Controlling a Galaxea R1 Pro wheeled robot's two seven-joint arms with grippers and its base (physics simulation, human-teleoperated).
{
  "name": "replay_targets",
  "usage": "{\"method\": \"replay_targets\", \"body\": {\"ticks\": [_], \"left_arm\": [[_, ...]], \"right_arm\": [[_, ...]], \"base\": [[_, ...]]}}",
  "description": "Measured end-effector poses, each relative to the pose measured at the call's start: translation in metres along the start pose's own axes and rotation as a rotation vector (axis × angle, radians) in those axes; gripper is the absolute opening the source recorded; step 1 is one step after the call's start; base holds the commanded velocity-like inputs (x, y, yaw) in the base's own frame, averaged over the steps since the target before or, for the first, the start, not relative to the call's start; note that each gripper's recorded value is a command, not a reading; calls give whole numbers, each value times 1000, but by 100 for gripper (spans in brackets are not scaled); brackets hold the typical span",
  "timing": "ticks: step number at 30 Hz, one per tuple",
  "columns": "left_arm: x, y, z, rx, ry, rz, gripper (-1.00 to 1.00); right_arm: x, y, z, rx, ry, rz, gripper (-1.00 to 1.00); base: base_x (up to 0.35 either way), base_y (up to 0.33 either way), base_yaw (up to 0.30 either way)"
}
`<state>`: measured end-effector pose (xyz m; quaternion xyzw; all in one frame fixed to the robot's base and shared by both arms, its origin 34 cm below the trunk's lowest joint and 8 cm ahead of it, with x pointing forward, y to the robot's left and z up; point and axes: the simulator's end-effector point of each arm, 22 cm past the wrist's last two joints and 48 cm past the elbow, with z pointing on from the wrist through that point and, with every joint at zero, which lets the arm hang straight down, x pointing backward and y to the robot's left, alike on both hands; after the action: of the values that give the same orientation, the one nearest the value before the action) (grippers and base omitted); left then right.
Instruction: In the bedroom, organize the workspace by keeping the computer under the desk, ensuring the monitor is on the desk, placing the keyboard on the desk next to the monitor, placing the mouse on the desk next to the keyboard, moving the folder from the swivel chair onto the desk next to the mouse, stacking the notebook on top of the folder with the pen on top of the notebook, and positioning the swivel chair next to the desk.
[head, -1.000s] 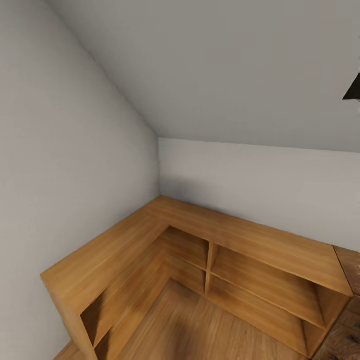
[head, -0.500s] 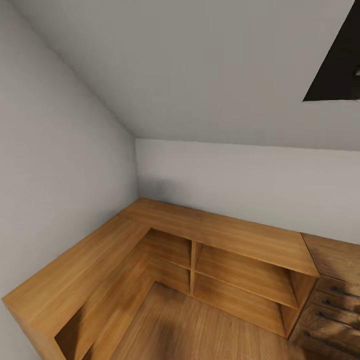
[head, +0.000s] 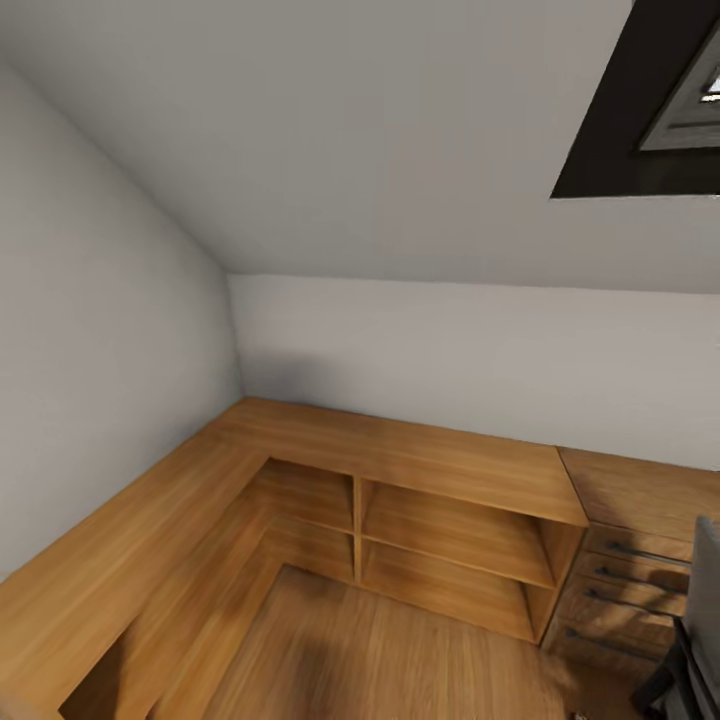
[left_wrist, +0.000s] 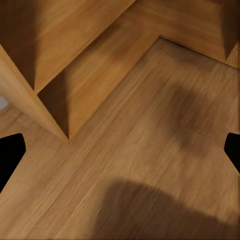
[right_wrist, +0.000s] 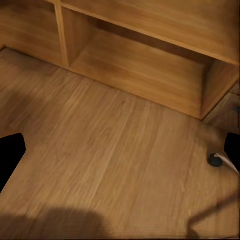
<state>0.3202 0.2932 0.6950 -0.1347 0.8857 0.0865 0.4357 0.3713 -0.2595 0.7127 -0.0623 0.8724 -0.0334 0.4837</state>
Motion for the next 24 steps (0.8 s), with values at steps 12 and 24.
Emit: {"method": "replay_targets", "body": {"ticks": [12,24], "left_arm": [[5,1,-2,-2,13,4,100],[9,2,-3,-5,26,6,100]], "right_arm": [[5,1,-2,-2,14,0,100],[10,1,-3,-4,27,0,100]], "base": [[42,33,-210],[90,66,-225]]}}
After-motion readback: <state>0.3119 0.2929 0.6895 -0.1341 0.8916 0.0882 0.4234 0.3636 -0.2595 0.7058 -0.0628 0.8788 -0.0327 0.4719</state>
